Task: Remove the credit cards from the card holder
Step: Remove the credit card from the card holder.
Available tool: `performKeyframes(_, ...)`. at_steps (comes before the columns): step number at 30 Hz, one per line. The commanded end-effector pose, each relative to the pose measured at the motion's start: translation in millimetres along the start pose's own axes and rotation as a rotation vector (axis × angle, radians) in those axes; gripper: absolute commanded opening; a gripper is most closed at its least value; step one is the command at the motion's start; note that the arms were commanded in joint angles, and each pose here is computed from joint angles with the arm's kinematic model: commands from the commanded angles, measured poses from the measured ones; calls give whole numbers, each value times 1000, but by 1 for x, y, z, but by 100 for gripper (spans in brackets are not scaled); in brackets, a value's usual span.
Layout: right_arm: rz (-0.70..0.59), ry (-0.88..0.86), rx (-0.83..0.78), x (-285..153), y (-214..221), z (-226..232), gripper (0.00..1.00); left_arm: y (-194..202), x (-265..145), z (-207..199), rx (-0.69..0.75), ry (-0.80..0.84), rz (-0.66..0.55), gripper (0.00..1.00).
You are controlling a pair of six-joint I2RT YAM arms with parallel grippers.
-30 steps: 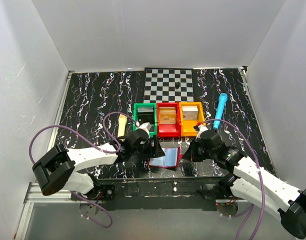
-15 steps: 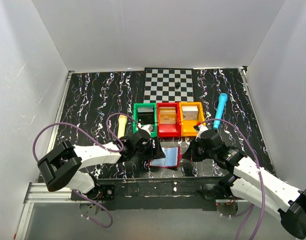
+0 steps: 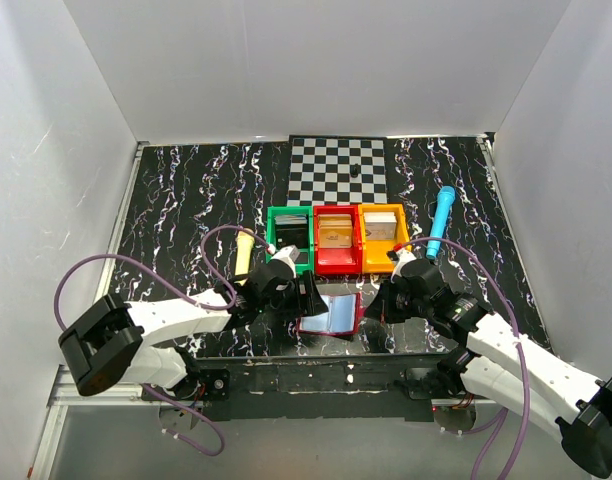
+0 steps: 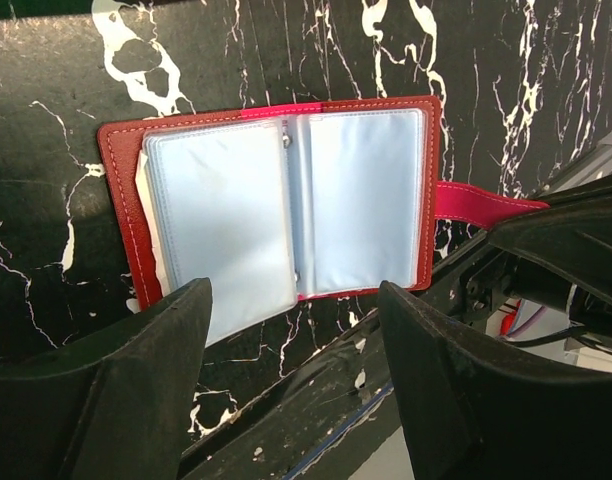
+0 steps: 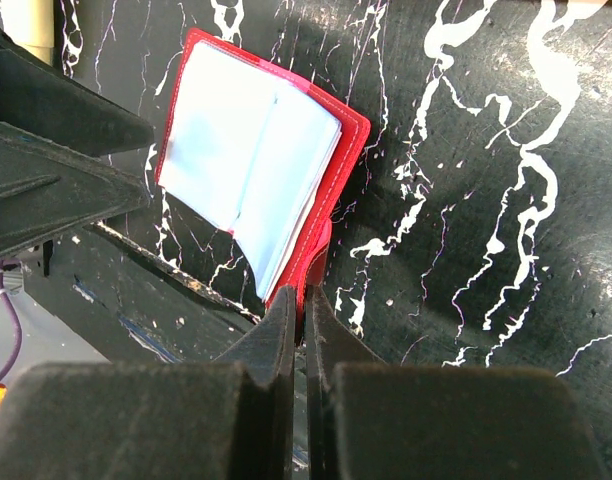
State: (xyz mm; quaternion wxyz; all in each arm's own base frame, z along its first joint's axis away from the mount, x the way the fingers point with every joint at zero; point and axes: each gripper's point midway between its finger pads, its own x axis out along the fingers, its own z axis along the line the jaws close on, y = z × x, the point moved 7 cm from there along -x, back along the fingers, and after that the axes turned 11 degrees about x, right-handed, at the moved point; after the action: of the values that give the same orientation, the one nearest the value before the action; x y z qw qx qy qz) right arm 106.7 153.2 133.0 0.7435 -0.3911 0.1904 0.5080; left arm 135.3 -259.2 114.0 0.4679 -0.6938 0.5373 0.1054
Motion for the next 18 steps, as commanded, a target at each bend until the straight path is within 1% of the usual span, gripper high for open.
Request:
performKeyframes(1, -40, -65, -25, -4, -13, 16, 1, 3, 2, 3, -3, -24, 7, 67)
performKeyframes(4, -41, -66, -25, -4, -13, 16, 1, 7, 7, 6, -3, -42, 36, 67)
performKeyframes(13, -33, -69, -28, -3, -13, 17, 1, 9, 13, 6, 14, -34, 64, 67)
performKeyframes(18, -18, -71, -27, -1, -12, 17, 1, 10, 16, 2, 30, 1, 85, 67)
